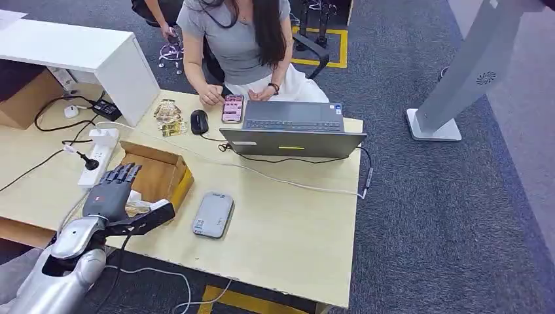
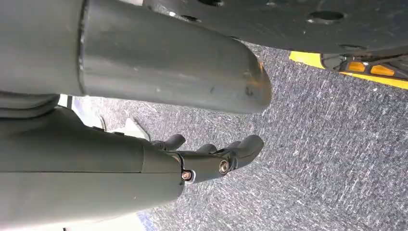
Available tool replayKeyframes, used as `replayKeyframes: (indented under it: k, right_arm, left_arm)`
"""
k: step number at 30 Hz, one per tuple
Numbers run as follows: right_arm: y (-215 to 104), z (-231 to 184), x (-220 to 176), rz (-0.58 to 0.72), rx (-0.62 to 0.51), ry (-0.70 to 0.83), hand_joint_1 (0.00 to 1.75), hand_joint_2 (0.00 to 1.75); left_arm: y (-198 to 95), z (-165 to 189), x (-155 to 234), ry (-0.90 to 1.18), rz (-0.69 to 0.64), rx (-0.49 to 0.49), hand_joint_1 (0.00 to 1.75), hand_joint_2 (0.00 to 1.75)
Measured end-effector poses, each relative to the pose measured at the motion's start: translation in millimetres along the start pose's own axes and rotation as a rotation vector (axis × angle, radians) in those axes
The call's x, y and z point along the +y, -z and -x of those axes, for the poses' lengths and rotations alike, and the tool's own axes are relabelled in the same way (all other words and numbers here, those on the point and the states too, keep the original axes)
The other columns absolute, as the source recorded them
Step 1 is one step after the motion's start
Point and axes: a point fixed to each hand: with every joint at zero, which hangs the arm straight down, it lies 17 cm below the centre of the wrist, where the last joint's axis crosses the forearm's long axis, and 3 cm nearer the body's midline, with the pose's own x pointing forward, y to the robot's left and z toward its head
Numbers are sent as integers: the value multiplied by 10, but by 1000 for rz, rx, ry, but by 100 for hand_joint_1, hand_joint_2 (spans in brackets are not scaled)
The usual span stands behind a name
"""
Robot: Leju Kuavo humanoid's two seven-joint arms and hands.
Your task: Pass the card to the sensor for recognition and then transmit it.
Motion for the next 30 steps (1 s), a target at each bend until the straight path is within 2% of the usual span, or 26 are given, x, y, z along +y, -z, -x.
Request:
replayKeyframes:
  k: [11, 12, 14, 16, 18, 30]
  right_arm:
    - [0, -1, -1, 0, 0, 0, 0, 0]
    - [0, 0, 1, 0, 0, 0, 0, 175]
    - [0, 1, 1, 0, 1, 0, 0, 175]
    - [-2, 13, 7, -5, 9, 4, 0, 175]
    - [-3, 24, 17, -10, 15, 4, 0, 175]
    - [-1, 21, -19, -7, 19, 15, 0, 175]
  left_arm:
    - [0, 0, 0, 0, 0, 0, 0, 175]
    - [0, 0, 0, 0, 0, 0, 0, 175]
    - [-4, 0, -29, -1, 16, 0, 0, 175]
    - [-37, 21, -222, 0, 124, 5, 0, 175]
    - [-55, 41, -312, 8, 170, 2, 0, 175]
    - [-5, 58, -336, 16, 192, 2, 0, 175]
